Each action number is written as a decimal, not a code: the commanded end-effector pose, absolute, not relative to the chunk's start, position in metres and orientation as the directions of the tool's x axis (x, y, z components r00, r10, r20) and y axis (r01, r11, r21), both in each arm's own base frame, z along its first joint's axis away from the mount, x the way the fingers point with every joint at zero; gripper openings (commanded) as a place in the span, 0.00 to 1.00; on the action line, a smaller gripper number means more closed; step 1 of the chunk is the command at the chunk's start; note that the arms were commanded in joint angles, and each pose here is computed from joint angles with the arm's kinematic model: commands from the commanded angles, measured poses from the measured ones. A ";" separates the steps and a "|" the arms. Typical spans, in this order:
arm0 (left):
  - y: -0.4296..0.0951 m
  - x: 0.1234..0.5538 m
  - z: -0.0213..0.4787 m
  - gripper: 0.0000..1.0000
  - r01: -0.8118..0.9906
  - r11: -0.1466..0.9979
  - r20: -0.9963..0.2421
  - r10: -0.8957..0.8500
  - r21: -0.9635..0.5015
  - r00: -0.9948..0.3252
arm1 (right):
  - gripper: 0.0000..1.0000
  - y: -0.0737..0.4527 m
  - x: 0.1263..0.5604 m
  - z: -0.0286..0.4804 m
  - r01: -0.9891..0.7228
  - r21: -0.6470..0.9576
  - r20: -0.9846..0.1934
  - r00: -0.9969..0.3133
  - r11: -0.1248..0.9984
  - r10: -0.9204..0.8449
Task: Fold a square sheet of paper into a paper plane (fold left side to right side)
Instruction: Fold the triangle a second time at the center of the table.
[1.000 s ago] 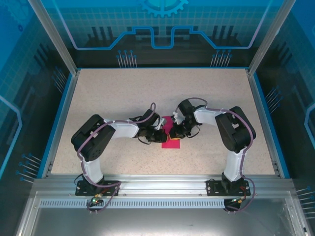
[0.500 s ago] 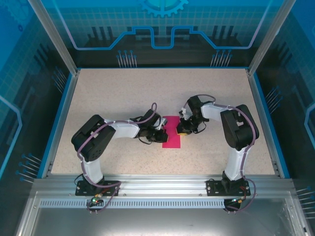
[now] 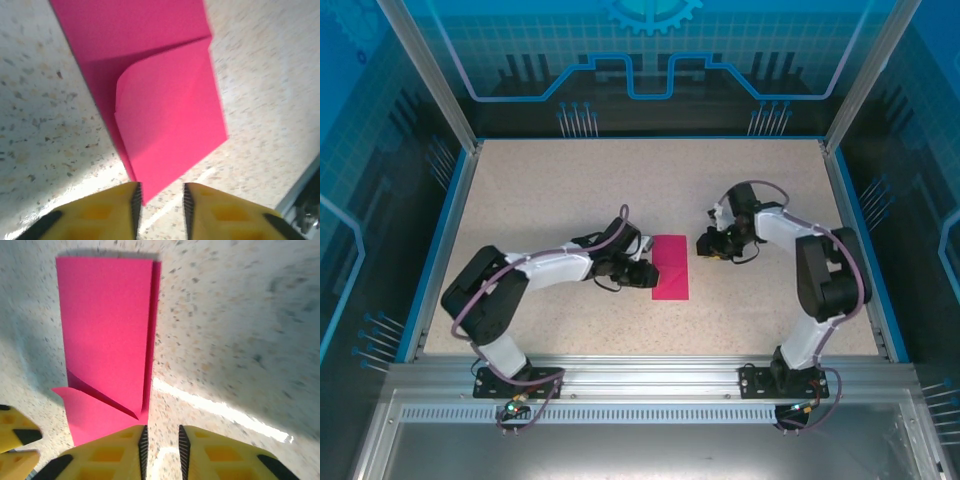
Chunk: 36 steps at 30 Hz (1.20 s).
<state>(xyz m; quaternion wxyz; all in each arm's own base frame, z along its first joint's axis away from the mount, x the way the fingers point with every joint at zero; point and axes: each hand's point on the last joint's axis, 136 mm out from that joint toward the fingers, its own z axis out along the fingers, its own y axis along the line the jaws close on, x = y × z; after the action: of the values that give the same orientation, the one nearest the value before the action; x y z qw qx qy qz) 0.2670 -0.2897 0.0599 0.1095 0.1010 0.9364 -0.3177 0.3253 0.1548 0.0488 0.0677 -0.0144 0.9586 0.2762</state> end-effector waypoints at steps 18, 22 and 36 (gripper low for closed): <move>-0.304 0.307 0.042 0.48 0.266 0.770 -0.255 0.139 -0.580 -0.957 | 0.40 0.169 0.295 0.050 -0.097 0.624 -0.151 -0.988 0.775 -0.001; -0.306 0.313 0.036 0.42 0.268 0.780 -0.251 0.147 -0.566 -0.957 | 0.40 0.171 0.292 0.049 -0.097 0.624 -0.144 -0.990 0.775 -0.008; -0.297 0.321 0.028 0.16 0.269 0.815 -0.253 0.155 -0.513 -0.955 | 0.39 0.178 0.289 0.050 -0.101 0.648 -0.131 -0.991 0.755 -0.020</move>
<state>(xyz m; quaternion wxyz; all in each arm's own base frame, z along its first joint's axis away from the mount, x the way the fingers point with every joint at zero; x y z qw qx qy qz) 0.3157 -0.3006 0.0261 0.0957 0.1077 0.9454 -0.2922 0.2960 0.1678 0.0495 0.0717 -0.0285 0.9417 0.3275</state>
